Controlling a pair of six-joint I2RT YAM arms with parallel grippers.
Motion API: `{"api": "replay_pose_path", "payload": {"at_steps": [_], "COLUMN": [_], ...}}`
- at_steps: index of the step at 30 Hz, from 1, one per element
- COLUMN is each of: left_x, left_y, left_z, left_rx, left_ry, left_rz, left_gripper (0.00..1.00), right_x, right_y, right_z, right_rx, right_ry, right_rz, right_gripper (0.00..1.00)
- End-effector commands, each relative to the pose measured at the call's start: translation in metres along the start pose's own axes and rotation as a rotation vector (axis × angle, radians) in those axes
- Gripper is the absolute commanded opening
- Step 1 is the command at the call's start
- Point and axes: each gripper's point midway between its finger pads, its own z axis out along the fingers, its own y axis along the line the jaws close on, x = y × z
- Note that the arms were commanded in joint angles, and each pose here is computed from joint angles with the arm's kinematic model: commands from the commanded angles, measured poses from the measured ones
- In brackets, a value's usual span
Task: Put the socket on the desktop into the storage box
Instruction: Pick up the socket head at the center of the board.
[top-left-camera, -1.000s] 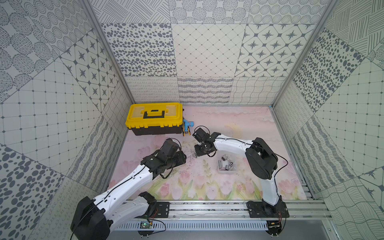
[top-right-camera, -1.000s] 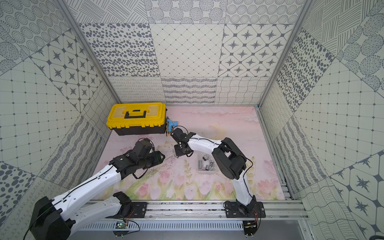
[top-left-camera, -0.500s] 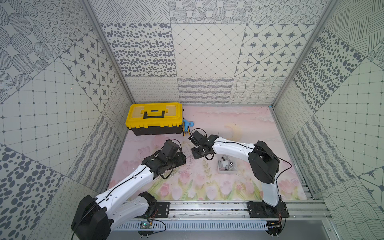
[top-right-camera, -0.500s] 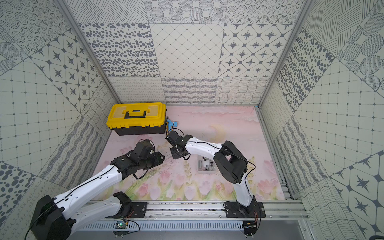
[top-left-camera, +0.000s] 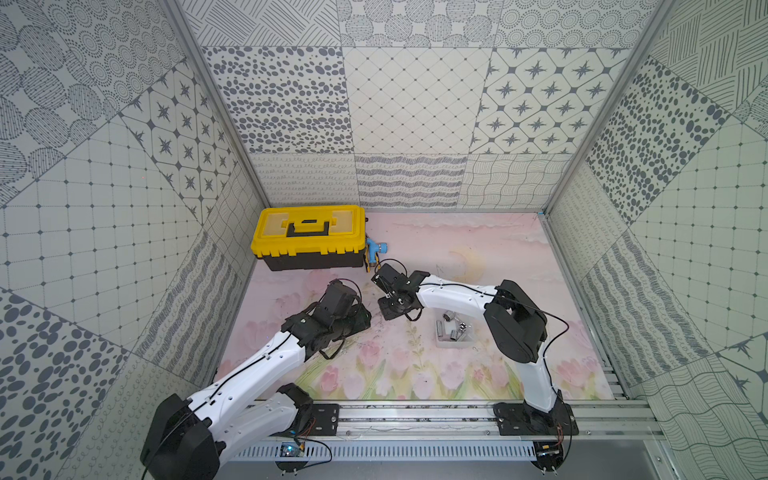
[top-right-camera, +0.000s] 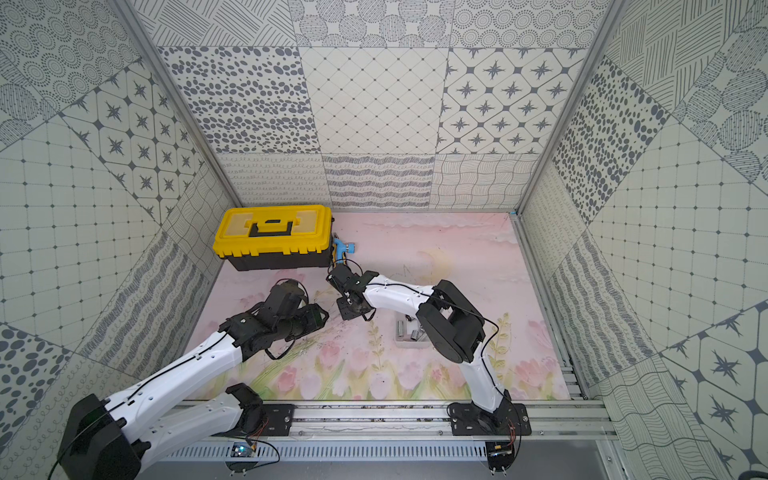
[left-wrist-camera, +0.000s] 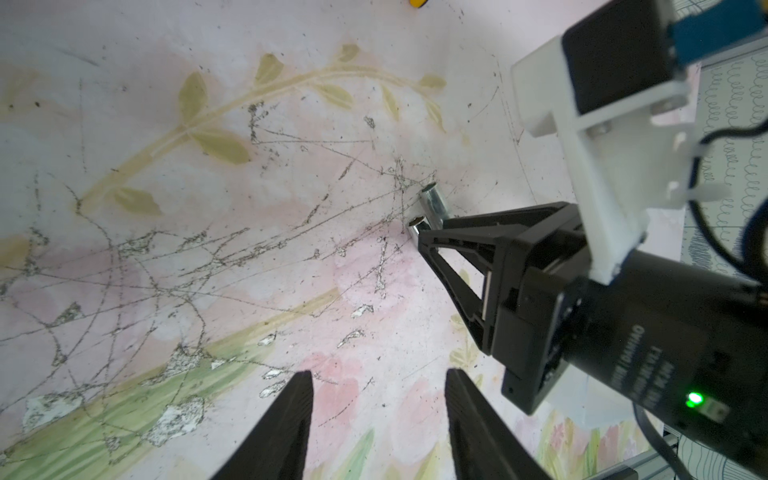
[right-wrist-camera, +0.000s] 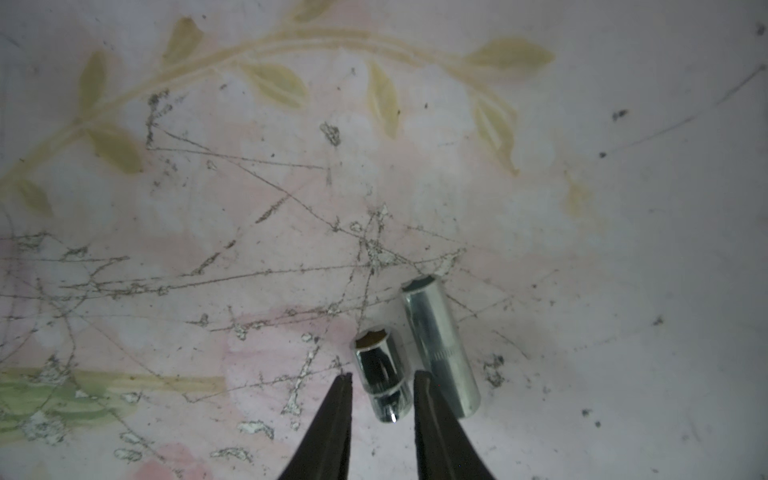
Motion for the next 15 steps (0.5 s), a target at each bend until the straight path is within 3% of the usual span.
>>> {"api": "replay_pose_path", "payload": {"at_steps": [1,15], "left_x": [-0.006,-0.005], "left_y": [0.001,0.000], "left_z": [0.001,0.004], "left_rx": [0.006,0.007], "left_ry": [-0.023,-0.013], "left_rz": [-0.016,-0.021], "left_gripper": [0.56,0.55], "right_x": [0.001,0.008], "right_y": [0.008,0.013], "right_z": [0.004,0.013], "right_rx": [-0.019,0.018], "right_ry": [-0.005,0.005], "right_rz": [-0.024,-0.043], "right_gripper": [0.30,0.29]}}
